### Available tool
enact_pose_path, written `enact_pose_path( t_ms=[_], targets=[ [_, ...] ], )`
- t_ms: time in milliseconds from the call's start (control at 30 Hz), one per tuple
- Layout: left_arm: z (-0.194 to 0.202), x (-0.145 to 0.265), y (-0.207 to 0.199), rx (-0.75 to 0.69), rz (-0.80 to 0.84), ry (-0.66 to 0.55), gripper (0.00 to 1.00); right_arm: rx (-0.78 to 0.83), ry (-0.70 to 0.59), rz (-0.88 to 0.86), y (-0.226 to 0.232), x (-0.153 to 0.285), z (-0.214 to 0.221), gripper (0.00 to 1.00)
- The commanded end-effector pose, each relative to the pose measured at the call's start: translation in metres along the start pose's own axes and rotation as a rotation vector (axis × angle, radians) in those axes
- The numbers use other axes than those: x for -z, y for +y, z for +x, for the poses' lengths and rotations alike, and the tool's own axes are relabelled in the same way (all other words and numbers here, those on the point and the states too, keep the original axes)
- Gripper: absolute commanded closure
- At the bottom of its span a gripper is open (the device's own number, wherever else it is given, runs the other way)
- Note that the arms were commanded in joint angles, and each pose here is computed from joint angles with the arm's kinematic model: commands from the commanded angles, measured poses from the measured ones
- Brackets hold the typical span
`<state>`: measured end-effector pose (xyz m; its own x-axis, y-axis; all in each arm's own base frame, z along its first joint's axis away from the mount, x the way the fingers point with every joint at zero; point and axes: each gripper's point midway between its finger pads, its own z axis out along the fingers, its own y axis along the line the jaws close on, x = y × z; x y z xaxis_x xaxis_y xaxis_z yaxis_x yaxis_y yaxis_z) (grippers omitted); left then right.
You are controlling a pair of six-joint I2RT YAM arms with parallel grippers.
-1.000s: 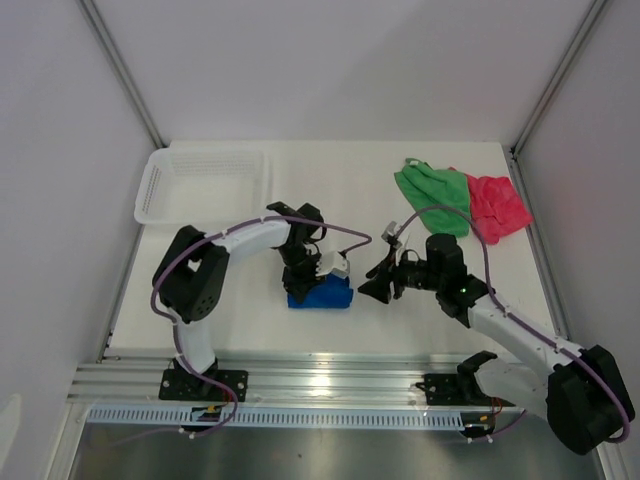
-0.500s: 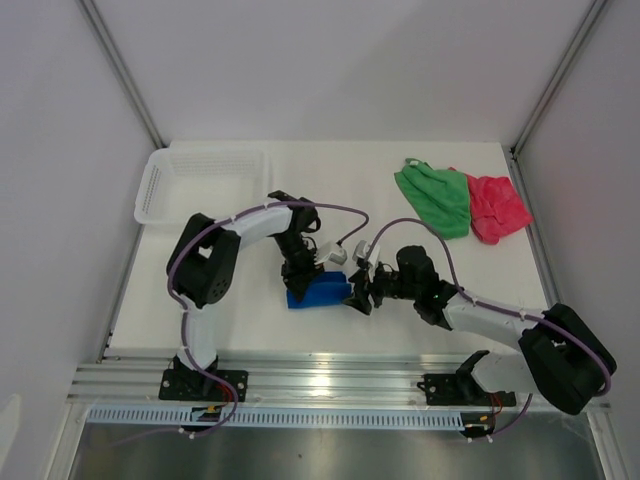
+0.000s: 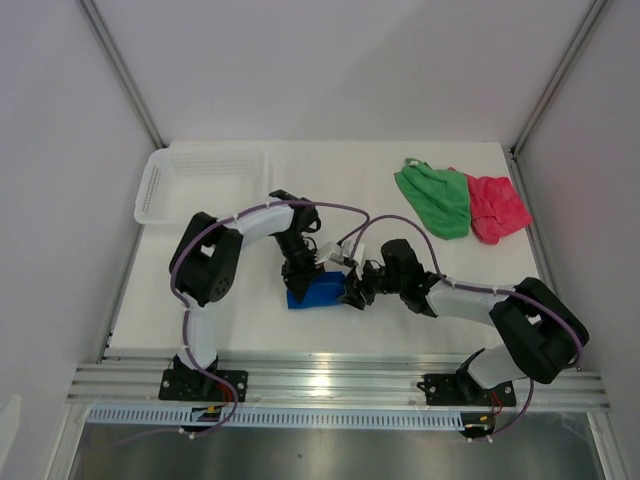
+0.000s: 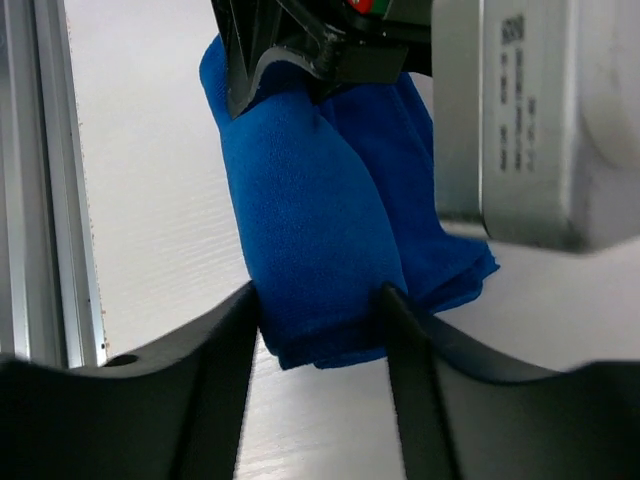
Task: Roll the towels
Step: Roll the towel
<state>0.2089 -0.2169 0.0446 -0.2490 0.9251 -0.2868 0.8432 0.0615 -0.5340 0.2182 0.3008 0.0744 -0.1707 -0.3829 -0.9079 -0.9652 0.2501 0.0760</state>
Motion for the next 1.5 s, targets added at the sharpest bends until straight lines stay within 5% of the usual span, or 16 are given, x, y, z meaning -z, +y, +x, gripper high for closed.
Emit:
enact_pose_path(
  t_ms=[0, 33, 133, 200, 333, 933, 1133, 1233, 1367, 1467],
  targets=[
    [-0.001, 0.001, 0.005, -0.002, 0.02, -0.007, 0.81, 0.028, -0.009, -0.044, -0.001, -0.01, -0.017, 0.51],
    [-0.001, 0.002, 0.006, 0.003, 0.019, -0.009, 0.8, 0.019, 0.007, -0.053, 0.0, -0.011, -0.015, 0.68],
    [0.0, 0.007, 0.009, 0.017, 0.006, -0.022, 0.74, -0.037, 0.043, -0.086, 0.006, -0.01, -0.006, 0.94],
    [0.0, 0.011, 0.01, 0.029, -0.005, -0.033, 0.65, -0.071, 0.055, -0.096, 0.007, -0.009, -0.003, 0.99],
    [-0.001, 0.021, 0.013, 0.075, -0.023, -0.077, 0.5, -0.165, 0.064, -0.115, 0.011, -0.004, -0.002, 1.0],
    [-0.031, 0.087, 0.047, 0.245, -0.433, -0.329, 0.45, -0.889, 0.106, -0.096, -0.02, -0.017, 0.027, 1.0],
    [-0.039, 0.126, 0.045, 0.078, -0.658, -0.341, 0.43, -0.988, 0.117, -0.056, -0.035, -0.02, 0.036, 1.0],
    [-0.042, 0.124, 0.034, -0.098, -0.73, -0.244, 0.42, -1.037, 0.145, -0.05, -0.037, -0.022, 0.04, 0.98],
    [-0.062, 0.111, 0.015, -0.513, -0.815, -0.141, 0.37, -1.086, 0.157, -0.053, -0.043, -0.026, 0.042, 0.96],
    [-0.06, 0.068, 0.012, -0.691, -0.815, -0.026, 0.35, -1.097, 0.158, -0.056, -0.045, -0.028, 0.043, 0.96]
  ],
)
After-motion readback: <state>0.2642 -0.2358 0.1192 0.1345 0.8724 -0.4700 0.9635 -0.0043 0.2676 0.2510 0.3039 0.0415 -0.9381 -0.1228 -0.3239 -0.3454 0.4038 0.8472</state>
